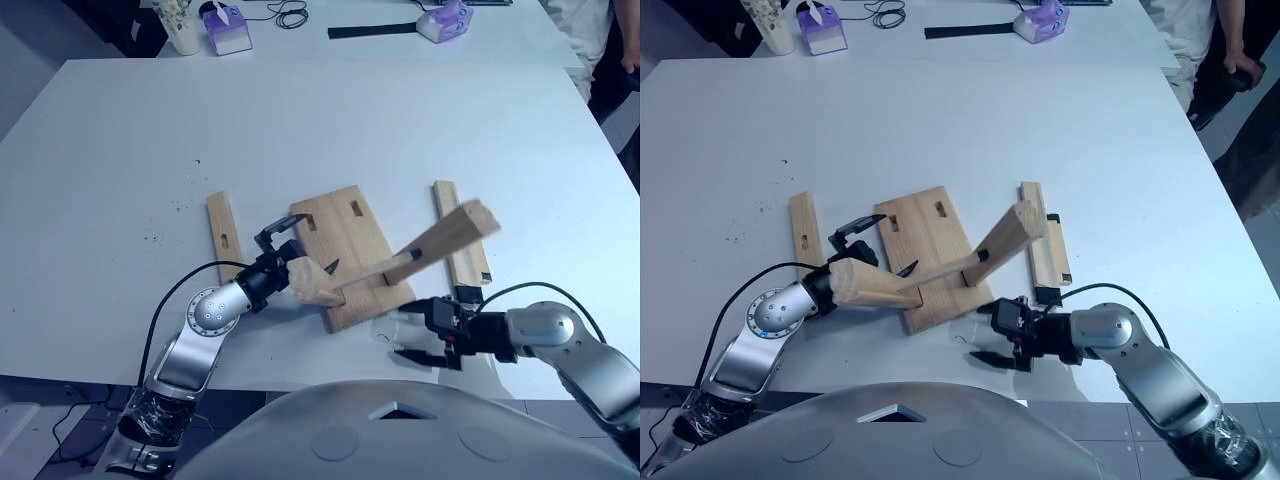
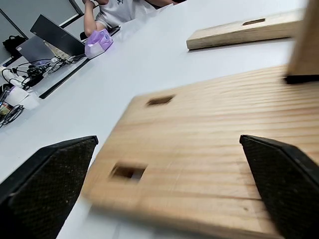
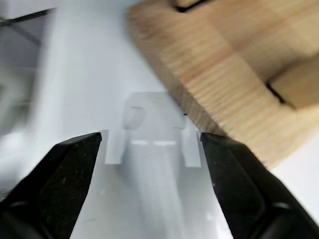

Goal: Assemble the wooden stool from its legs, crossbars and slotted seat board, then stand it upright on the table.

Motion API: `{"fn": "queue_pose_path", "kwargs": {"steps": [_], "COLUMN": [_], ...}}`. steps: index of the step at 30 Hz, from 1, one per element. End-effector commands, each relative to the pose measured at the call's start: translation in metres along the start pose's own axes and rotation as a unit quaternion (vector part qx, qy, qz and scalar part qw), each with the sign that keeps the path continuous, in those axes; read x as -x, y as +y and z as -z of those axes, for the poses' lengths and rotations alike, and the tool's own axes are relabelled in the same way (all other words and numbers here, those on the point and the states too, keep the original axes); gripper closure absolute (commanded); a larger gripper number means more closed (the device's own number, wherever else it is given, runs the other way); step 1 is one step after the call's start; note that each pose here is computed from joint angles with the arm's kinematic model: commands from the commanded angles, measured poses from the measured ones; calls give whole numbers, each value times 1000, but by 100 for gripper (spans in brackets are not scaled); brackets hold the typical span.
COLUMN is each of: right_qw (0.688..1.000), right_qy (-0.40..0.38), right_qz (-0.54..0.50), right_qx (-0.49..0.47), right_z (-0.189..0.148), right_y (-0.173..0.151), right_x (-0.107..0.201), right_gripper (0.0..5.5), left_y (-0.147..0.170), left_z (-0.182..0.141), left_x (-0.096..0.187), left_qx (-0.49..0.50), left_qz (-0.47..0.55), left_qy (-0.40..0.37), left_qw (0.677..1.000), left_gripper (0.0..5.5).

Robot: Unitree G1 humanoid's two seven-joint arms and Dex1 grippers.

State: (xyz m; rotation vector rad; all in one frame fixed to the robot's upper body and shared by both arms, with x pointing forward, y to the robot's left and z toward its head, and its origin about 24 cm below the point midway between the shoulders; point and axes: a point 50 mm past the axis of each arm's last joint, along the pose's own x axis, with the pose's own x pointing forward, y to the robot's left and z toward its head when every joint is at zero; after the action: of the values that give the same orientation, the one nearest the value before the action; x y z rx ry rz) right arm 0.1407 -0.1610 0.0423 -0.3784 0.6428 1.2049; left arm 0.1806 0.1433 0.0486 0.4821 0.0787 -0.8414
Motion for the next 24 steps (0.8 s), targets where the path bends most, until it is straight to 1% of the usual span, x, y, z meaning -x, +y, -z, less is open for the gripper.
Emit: {"fn": "queue_pose_path", "kwargs": {"steps": [1,5,7,10,13,16,20,22,24], "right_qw": [997,988,984,978,973,975,980,981,983], "right_qy": [-25,-68,-82,-96,-95,-75,-60,-57,-51], "right_qz": [70,138,155,179,202,205,189,182,174], "right_qx": [-5,-31,-37,-46,-53,-43,-26,-21,-16], "right_z": [-7,-19,-24,-29,-27,-20,-19,-20,-21], "right_y": [-19,-37,-43,-50,-54,-52,-41,-34,-27], "right_x": [-3,-9,-15,-24,-25,-20,-10,-6,-1], "right_gripper": [180,180,180,180,180,180,180,180,180], "left_y": [-2,-2,-3,-5,0,20,63,80,91], "left_z": [-8,-10,-10,-16,-23,-32,-40,-40,-37], "left_x": [-3,-10,-13,-22,-33,-41,-44,-39,-27], "left_qx": [-10,-6,-4,3,22,29,0,-13,-21], "left_qz": [22,31,35,47,47,26,-13,-23,-29], "left_qy": [-9,-13,-15,-25,-36,-48,-53,-49,-39], "left_qw": [1000,999,999,999,998,998,999,998,999], "left_gripper": [20,20,20,20,20,20,20,20,20]}}
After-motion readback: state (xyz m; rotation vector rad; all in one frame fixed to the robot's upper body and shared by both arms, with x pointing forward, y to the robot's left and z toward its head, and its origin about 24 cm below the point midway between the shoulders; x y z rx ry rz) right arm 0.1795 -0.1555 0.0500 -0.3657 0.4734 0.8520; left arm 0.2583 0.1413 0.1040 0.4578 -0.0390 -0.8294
